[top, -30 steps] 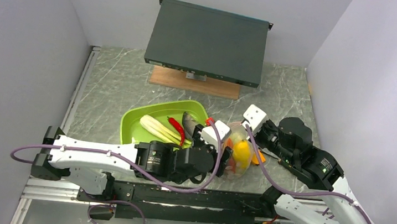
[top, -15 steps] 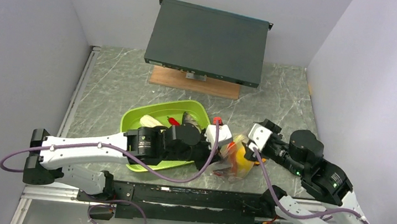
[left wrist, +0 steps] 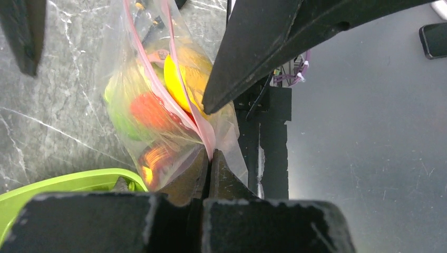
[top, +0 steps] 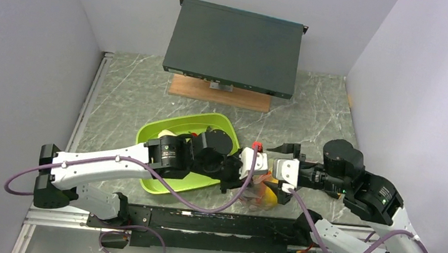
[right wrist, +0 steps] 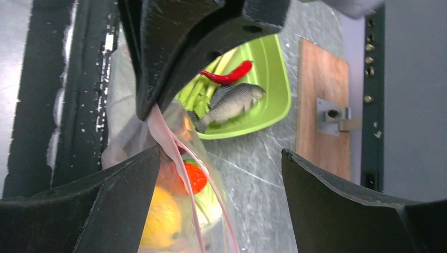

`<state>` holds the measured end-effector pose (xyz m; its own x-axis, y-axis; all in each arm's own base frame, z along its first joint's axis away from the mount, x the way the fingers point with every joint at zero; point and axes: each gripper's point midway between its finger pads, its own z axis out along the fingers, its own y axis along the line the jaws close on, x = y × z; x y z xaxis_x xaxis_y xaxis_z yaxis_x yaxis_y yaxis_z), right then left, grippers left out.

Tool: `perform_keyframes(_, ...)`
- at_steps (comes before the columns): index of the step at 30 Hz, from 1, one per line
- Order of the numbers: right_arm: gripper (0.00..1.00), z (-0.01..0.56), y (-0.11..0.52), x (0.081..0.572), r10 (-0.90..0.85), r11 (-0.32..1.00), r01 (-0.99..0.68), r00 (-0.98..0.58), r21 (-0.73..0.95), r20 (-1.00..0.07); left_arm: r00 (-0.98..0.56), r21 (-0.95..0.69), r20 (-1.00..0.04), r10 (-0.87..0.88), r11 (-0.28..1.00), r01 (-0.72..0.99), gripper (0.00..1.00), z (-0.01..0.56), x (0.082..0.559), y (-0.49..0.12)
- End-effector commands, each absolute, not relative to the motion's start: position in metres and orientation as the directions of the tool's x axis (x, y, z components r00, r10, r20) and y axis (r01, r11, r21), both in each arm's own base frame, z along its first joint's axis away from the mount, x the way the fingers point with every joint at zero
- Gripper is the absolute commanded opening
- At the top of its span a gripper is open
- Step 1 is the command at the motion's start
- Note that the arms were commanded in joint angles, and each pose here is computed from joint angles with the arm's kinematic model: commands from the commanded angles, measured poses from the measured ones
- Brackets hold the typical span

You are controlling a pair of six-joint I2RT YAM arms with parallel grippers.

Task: Place the food in the zip-top bag and seal the zipper
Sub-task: Zip the zipper food storage bag at the center of the board.

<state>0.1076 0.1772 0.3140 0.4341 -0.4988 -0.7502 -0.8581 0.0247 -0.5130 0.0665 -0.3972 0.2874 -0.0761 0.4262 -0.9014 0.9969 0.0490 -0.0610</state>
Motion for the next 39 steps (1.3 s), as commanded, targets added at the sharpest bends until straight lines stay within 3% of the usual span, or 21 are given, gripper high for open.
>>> perform_keyframes(1, 0.84, 0.317, 0.191, 0.089, -0.432, -0.086, -0.875, 0.464, -0.477, -0.774, 0.011, 0.012, -0.940, 0.342, 0.002, 1.000, 0.00, 0.324, 0.066, -0.398)
perform_keyframes(4, 0.74, 0.306, 0.190, 0.090, -0.452, -0.084, -0.886, 0.441, -0.455, -0.775, 0.034, 0.038, -0.940, 0.339, 0.004, 0.999, 0.00, 0.328, 0.067, -0.394)
perform_keyframes(8, 0.46, 0.296, 0.191, 0.101, -0.483, -0.030, -0.895, 0.402, -0.444, -0.778, 0.045, 0.061, -0.942, 0.332, 0.037, 0.997, 0.00, 0.332, 0.074, -0.391)
perform_keyframes(9, 0.38, 0.295, 0.192, 0.104, -0.490, -0.018, -0.898, 0.391, -0.439, -0.779, 0.040, 0.062, -0.943, 0.329, 0.054, 0.997, 0.00, 0.332, 0.076, -0.391)
perform_keyframes(11, 0.08, 0.289, 0.193, 0.107, -0.510, -0.001, -0.911, 0.355, -0.412, -0.784, 0.022, 0.061, -0.946, 0.324, 0.110, 0.992, 0.00, 0.329, 0.084, -0.387)
perform_keyframes(12, 0.00, 0.286, 0.193, 0.109, -0.519, 0.008, -0.915, 0.341, -0.403, -0.784, 0.005, 0.054, -0.950, 0.314, 0.148, 0.988, 0.02, 0.328, 0.089, -0.385)
perform_keyframes(16, 0.00, 0.281, 0.192, 0.117, -0.524, 0.065, -0.913, 0.311, -0.402, -0.793, -0.129, -0.070, -0.974, 0.186, 0.295, 0.953, 0.37, 0.330, 0.107, -0.372)
perform_keyframes(19, 0.00, 0.289, 0.192, 0.122, -0.487, 0.133, -0.894, 0.317, -0.427, -0.814, -0.177, -0.142, -0.981, 0.080, 0.326, 0.935, 0.66, 0.342, 0.108, -0.359)
perform_keyframes(20, 0.00, 0.292, 0.191, 0.125, -0.476, 0.160, -0.888, 0.314, -0.432, -0.822, -0.185, -0.158, -0.982, 0.046, 0.343, 0.926, 0.71, 0.346, 0.110, -0.354)
perform_keyframes(27, 0.00, 0.302, 0.188, 0.130, -0.456, 0.218, -0.871, 0.309, -0.441, -0.835, -0.199, -0.275, -0.956, -0.216, 0.428, 0.861, 0.75, 0.340, 0.122, -0.314)
perform_keyframes(32, 0.00, 0.313, 0.188, 0.133, -0.418, 0.266, -0.853, 0.317, -0.449, -0.851, -0.130, -0.277, -0.893, -0.430, 0.300, 0.913, 0.73, 0.340, 0.104, -0.301)
perform_keyframes(35, 0.00, 0.313, 0.189, 0.135, -0.426, 0.262, -0.848, 0.326, -0.460, -0.844, -0.100, -0.234, -0.884, -0.457, 0.245, 0.941, 0.73, 0.340, 0.095, -0.304)
perform_keyframes(39, 0.00, 0.311, 0.190, 0.138, -0.439, 0.261, -0.847, 0.323, -0.463, -0.839, -0.093, -0.198, -0.907, -0.410, 0.222, 0.955, 0.88, 0.330, 0.087, -0.320)
